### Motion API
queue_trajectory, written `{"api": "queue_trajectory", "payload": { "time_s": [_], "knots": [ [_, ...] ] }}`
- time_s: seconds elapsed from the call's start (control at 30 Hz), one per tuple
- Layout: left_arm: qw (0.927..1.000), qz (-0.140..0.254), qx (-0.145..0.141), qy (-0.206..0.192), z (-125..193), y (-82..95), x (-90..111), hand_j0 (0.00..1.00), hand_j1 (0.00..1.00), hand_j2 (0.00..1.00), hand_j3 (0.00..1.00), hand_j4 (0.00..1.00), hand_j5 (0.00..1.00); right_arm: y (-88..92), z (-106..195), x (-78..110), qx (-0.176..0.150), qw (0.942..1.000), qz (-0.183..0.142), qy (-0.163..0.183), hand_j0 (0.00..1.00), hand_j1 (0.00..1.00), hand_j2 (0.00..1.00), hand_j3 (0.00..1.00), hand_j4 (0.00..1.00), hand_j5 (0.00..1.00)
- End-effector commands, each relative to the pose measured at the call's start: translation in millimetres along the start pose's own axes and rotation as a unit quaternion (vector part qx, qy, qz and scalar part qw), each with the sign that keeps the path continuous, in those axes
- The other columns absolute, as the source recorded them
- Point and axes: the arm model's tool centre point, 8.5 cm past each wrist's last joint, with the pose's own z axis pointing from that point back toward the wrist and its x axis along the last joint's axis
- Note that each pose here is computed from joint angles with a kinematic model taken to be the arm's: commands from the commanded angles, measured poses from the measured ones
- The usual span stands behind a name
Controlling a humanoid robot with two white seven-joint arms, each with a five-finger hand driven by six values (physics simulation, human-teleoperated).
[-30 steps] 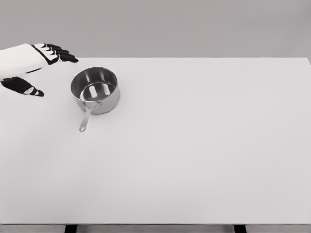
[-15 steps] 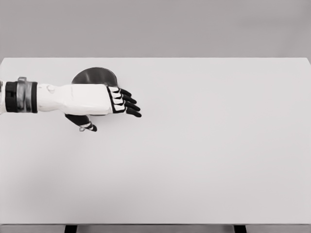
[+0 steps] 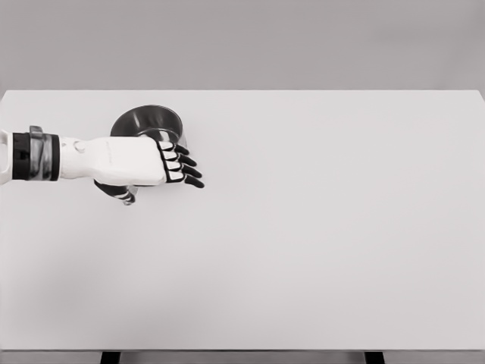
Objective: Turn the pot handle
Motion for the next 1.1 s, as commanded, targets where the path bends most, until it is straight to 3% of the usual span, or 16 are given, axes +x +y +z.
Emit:
{"api": "queue_trajectory", "payload": {
  "time_s": [0.0, 0.23, 0.4, 0.57, 0.73, 0.8, 0.87, 0.93, 1.0, 1.07],
  "knots": [
    [1.0, 0.002, -0.003, 0.003, 2.8, -1.5, -1.0, 1.0, 1.0, 1.0, 1.0, 1.0, 1.0, -0.1, 0.0, 0.0, 0.0, 1.0, 0.0, 0.0, 1.0, 1.0, 1.0, 1.0, 1.0, 1.0],
    [0.9998, 0.005, -0.017, 0.013, 10.3, -8.7, -3.7, 1.0, 1.0, 1.0, 1.0, 1.0, 1.0, 0.1, 0.0, 0.0, 0.001, 1.0, 0.0, 0.0, 1.0, 1.0, 1.0, 1.0, 1.0, 1.0],
    [0.9987, 0.027, -0.026, 0.036, 17.0, -20.3, -19.7, 1.0, 1.0, 1.0, 1.0, 1.0, 1.0, -0.1, 0.0, 0.0, 0.0, 1.0, 0.0, 0.0, 1.0, 1.0, 1.0, 1.0, 1.0, 1.0],
    [0.9985, 0.021, -0.018, 0.048, 24.6, -10.7, -26.5, 1.0, 1.0, 1.0, 1.0, 1.0, 1.0, 0.1, 0.0, 0.0, 0.001, 1.0, 0.0, 0.0, 1.0, 1.0, 1.0, 1.0, 1.0, 1.0],
    [0.9913, 0.071, -0.036, 0.104, 44.5, -38.3, -63.0, 1.0, 1.0, 1.0, 1.0, 1.0, 1.0, -0.1, 0.0, 0.0, 0.0, 1.0, 0.0, 0.0, 1.0, 1.0, 1.0, 1.0, 1.0, 1.0],
    [0.9923, 0.065, -0.026, 0.103, 44.1, -27.6, -64.5, 1.0, 1.0, 1.0, 1.0, 1.0, 1.0, -0.1, 0.0, 0.0, 0.0, 1.0, 0.0, 0.0, 1.0, 1.0, 1.0, 1.0, 1.0, 1.0],
    [0.9961, 0.046, -0.005, 0.076, 24.7, -8.5, -55.1, 1.0, 1.0, 1.0, 1.0, 1.0, 1.0, 0.1, 0.0, 0.0, 0.001, 1.0, 0.0, 0.0, 1.0, 1.0, 1.0, 1.0, 1.0, 1.0],
    [0.9992, 0.019, 0.03, 0.017, -1.1, 18.5, -26.3, 1.0, 1.0, 1.0, 1.0, 1.0, 1.0, -0.1, 0.0, 0.0, 0.0, 1.0, 0.0, 0.0, 1.0, 1.0, 1.0, 1.0, 1.0, 1.0],
    [0.9988, -0.009, 0.044, -0.021, -14.1, 34.5, -1.4, 1.0, 1.0, 1.0, 1.0, 1.0, 1.0, -0.1, 0.0, 0.0, 0.0, 1.0, 0.0, 0.0, 1.0, 1.0, 1.0, 1.0, 1.0, 1.0],
    [0.9984, -0.011, 0.046, -0.031, -17.7, 35.5, 4.3, 1.0, 1.0, 1.0, 1.0, 1.0, 1.0, 0.1, 0.0, 0.0, 0.001, 1.0, 0.0, 0.0, 1.0, 1.0, 1.0, 1.0, 1.0, 1.0]
  ]
}}
